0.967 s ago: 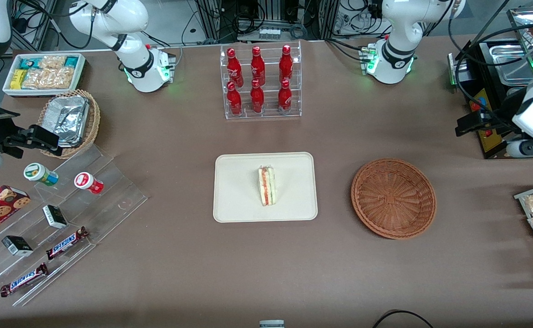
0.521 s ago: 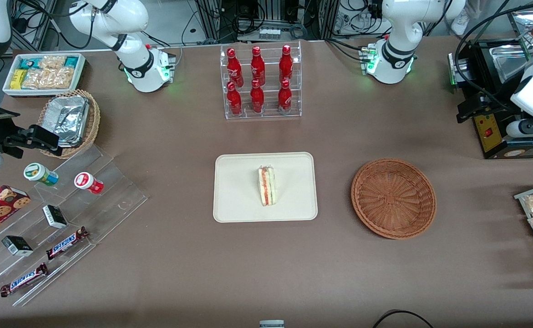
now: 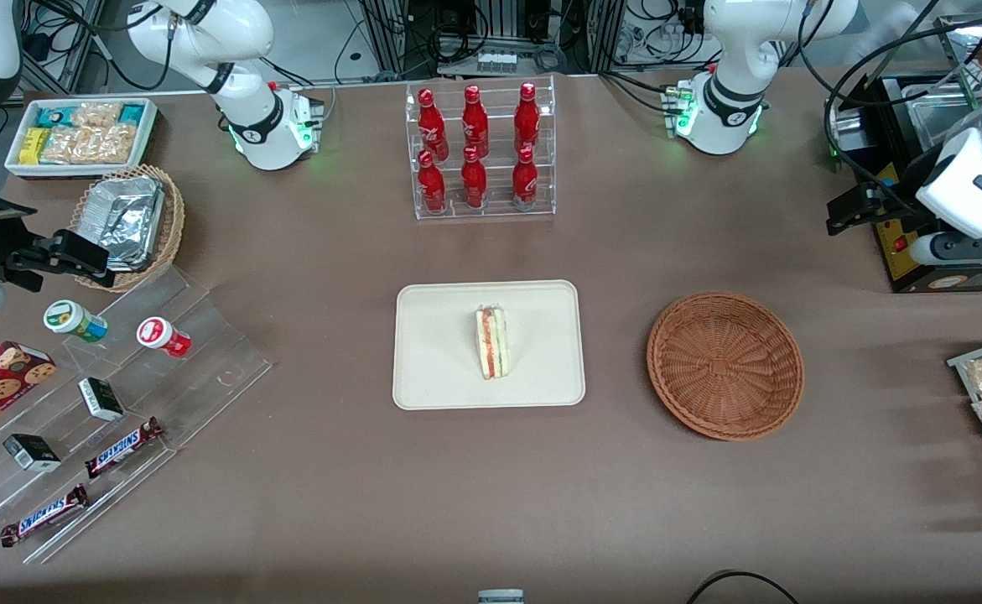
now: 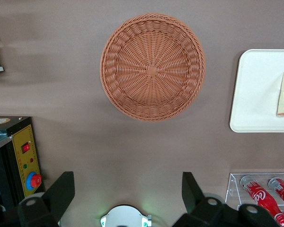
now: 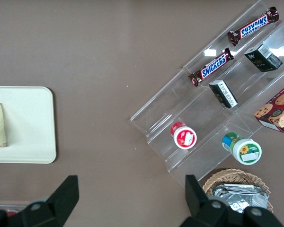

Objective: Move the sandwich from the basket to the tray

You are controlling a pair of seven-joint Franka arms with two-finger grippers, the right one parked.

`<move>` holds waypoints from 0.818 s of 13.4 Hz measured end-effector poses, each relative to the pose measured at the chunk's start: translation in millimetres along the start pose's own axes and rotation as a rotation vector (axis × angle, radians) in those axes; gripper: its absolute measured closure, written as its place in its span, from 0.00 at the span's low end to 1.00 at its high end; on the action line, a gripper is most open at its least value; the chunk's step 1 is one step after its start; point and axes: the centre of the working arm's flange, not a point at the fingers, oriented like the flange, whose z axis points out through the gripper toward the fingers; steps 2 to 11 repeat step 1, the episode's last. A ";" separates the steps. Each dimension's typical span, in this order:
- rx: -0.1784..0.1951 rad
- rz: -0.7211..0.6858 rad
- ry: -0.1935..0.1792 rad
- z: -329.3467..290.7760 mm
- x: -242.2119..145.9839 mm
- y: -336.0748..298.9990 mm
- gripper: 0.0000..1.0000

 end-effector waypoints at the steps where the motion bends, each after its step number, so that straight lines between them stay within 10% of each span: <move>1: 0.000 0.000 0.004 -1.5 0.0 -0.1 0.00; 11: 0.000 0.000 0.004 -1.5 0.0 -0.1 0.00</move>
